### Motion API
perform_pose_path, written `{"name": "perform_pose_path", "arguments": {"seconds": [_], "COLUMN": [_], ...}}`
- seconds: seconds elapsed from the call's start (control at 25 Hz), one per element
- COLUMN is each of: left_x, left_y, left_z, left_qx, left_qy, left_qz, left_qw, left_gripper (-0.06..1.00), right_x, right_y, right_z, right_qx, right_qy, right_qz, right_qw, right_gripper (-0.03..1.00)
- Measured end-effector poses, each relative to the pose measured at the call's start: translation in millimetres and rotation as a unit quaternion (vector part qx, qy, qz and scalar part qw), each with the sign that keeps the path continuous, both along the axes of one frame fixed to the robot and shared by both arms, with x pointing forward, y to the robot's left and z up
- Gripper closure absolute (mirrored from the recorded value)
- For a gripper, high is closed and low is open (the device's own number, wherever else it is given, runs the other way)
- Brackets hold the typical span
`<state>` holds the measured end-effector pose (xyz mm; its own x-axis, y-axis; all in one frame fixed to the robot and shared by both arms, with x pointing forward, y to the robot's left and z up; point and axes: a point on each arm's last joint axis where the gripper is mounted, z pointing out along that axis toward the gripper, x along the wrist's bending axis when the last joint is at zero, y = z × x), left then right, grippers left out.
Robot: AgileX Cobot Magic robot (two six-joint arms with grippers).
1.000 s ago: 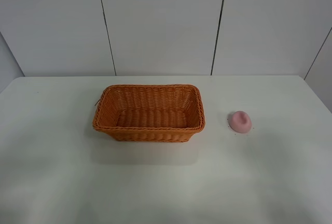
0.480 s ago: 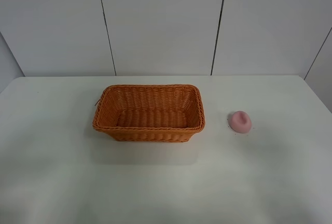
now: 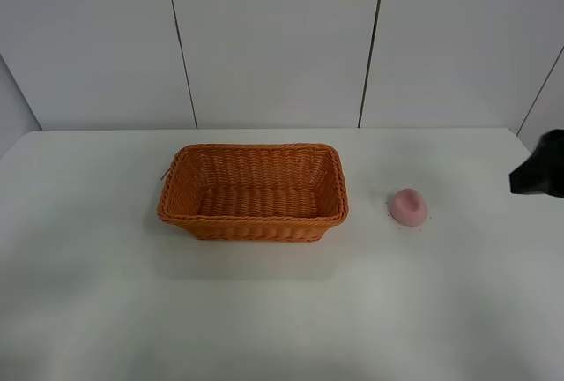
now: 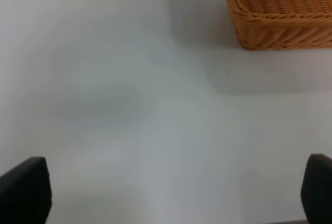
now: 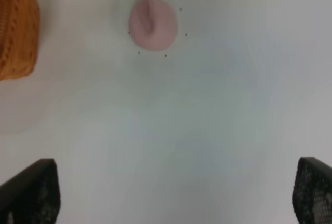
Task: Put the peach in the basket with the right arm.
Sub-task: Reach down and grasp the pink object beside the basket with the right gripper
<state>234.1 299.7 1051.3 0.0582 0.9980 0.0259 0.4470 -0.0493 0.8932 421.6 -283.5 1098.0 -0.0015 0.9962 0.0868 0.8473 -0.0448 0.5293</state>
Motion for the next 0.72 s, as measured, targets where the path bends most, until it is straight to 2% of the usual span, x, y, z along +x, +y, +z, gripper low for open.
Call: {"name": "perform_pose_path", "arguments": {"seconds": [0.2, 0.4, 0.6, 0.72], "left_x": [0.0, 0.0, 0.0, 0.0], "left_y": [0.0, 0.0, 0.0, 0.0], "left_z": [0.0, 0.0, 0.0, 0.0], "left_qx": [0.000, 0.000, 0.000, 0.000], "left_qy": [0.000, 0.000, 0.000, 0.000], "left_qz": [0.000, 0.000, 0.000, 0.000], "left_qw": [1.000, 1.000, 1.000, 1.000], "left_gripper": [-0.04, -0.04, -0.04, -0.04], "right_x": [82.9, 155.2, 212.3, 229.8], "right_y": [6.4, 11.1, 14.8, 22.9], "right_z": [-21.2, -53.7, -76.6, -88.1], "right_qx": [-0.003, -0.015, -0.016, -0.017], "right_qy": [0.085, 0.158, 0.186, 0.201], "right_qz": [0.011, 0.033, 0.038, 0.051], "right_qw": [0.996, 0.987, 0.982, 0.978], "right_gripper": [0.27, 0.27, 0.27, 0.27]}}
